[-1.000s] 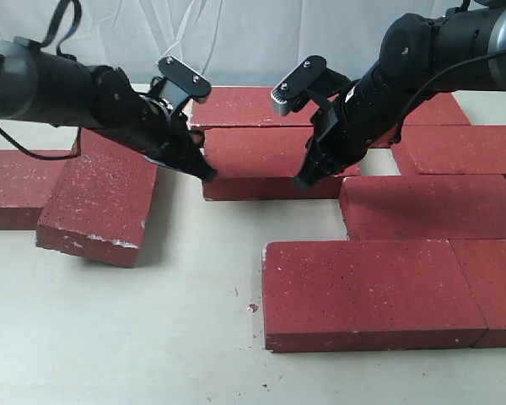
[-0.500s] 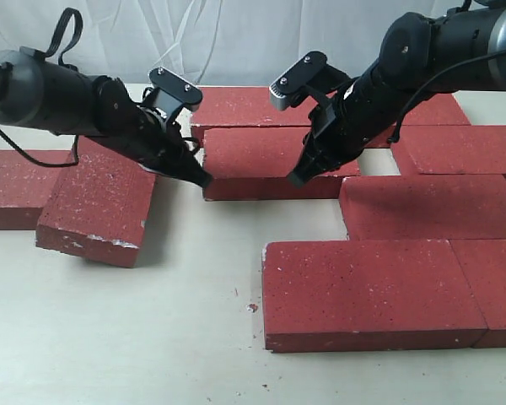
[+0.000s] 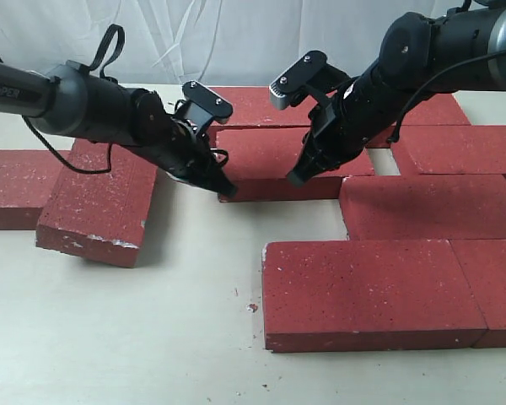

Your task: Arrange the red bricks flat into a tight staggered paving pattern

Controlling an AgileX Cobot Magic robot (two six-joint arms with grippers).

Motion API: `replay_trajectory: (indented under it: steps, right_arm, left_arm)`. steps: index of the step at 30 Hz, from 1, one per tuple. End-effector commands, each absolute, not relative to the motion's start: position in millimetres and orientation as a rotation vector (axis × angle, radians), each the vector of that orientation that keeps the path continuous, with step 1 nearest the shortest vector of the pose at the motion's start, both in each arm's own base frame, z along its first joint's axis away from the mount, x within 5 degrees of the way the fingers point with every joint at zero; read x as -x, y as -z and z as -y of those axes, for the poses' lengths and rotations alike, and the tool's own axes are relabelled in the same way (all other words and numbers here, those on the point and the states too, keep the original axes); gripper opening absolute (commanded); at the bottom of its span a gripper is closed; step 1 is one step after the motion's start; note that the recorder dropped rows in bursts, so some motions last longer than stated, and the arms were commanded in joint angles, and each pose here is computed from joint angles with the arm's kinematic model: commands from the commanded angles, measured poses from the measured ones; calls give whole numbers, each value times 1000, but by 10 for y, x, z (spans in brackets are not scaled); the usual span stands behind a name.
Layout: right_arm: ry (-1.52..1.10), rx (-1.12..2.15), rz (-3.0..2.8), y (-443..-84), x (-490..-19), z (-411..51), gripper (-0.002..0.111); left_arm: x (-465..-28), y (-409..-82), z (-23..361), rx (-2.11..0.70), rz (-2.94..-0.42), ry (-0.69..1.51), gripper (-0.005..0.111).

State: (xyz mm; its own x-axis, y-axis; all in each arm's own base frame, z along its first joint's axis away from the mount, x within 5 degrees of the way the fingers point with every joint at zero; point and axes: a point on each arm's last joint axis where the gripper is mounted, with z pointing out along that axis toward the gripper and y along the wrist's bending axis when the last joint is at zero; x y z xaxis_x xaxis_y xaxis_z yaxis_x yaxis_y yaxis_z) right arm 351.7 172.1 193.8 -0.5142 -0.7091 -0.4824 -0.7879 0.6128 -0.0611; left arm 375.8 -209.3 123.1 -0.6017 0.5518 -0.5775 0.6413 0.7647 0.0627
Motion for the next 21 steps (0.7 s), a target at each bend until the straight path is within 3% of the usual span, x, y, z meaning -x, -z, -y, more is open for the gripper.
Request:
replay_trajectory:
  steps: [1,13,21]
  right_arm:
    - [-224,1182,-2369,-1940,-3520,-1712,-1]
    - [-224,1182,-2369,-1940,-3520,-1712,-1]
    - [-222,1179,-2365,-1941,-3525,-1713,-1]
  left_arm:
    - [-3761,-1123,2216,-895,-2363,212,0]
    - [-3806,-1139,2253,-950,-2374,206,0]
    - [-3889,-1361,1954,-898,-2422,178,0]
